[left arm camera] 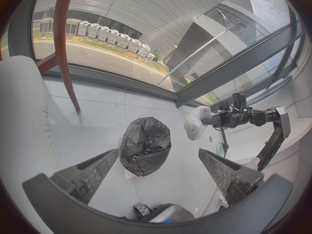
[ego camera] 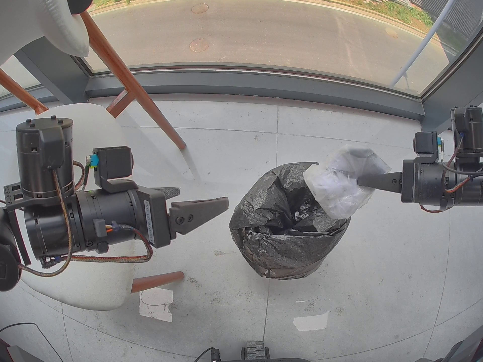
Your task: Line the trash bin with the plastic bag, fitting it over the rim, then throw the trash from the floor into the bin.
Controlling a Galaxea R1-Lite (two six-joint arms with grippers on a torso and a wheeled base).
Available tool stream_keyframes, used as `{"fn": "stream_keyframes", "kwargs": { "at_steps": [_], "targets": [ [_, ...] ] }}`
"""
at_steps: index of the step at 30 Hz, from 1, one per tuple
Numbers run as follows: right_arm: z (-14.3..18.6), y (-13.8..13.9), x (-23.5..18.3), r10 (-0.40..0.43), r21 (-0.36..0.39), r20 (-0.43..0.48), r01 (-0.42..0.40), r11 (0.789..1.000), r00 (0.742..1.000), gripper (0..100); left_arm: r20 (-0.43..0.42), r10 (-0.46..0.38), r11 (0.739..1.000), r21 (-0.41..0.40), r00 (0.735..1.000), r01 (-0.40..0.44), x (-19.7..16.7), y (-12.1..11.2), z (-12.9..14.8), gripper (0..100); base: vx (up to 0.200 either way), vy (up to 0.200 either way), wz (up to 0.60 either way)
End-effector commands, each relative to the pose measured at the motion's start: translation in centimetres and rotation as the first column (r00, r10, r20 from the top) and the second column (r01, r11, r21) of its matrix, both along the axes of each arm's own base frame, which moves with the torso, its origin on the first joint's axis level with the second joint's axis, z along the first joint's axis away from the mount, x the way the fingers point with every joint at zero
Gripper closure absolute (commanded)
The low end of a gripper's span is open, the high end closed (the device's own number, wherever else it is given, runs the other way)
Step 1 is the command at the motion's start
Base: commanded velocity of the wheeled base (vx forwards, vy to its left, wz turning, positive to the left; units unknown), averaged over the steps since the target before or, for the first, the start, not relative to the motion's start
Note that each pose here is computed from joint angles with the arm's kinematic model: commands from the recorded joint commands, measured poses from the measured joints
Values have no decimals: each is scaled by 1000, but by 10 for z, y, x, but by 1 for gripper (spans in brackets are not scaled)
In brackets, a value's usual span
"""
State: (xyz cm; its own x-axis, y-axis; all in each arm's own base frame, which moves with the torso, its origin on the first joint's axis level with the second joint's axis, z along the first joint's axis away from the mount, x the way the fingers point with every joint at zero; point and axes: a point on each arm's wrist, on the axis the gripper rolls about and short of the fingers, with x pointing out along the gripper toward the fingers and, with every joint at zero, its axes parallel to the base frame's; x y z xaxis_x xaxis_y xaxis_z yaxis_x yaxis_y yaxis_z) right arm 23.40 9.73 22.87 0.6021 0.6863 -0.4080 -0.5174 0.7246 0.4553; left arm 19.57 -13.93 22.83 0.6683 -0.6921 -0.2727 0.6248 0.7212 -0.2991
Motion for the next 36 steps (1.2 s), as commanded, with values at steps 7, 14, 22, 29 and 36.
{"fn": "stream_keyframes", "kwargs": {
  "at_steps": [7,14,22,29,36],
  "targets": [
    [-20,21,11,59,-23,-62,-60,998,996,100,-7,0,1000,6,1000,0,-1,1,-3,0,0,0,0],
    [-33,29,13,86,-46,-102,-91,995,991,100,8,7,1000,23,1000,-7,1,3,-3,0,0,0,0],
    [-49,25,10,75,-67,-154,-86,994,985,100,0,20,999,32,1000,-20,2,7,-7,0,0,0,0],
    [-50,25,11,71,-67,-149,-82,994,986,100,15,26,999,22,1000,-27,-1,11,-3,0,0,0,0],
    [-44,25,23,22,-40,-40,-24,999,999,0,9,56,998,28,998,-57,-3,20,-6,0,0,0,0]
  ]
}}
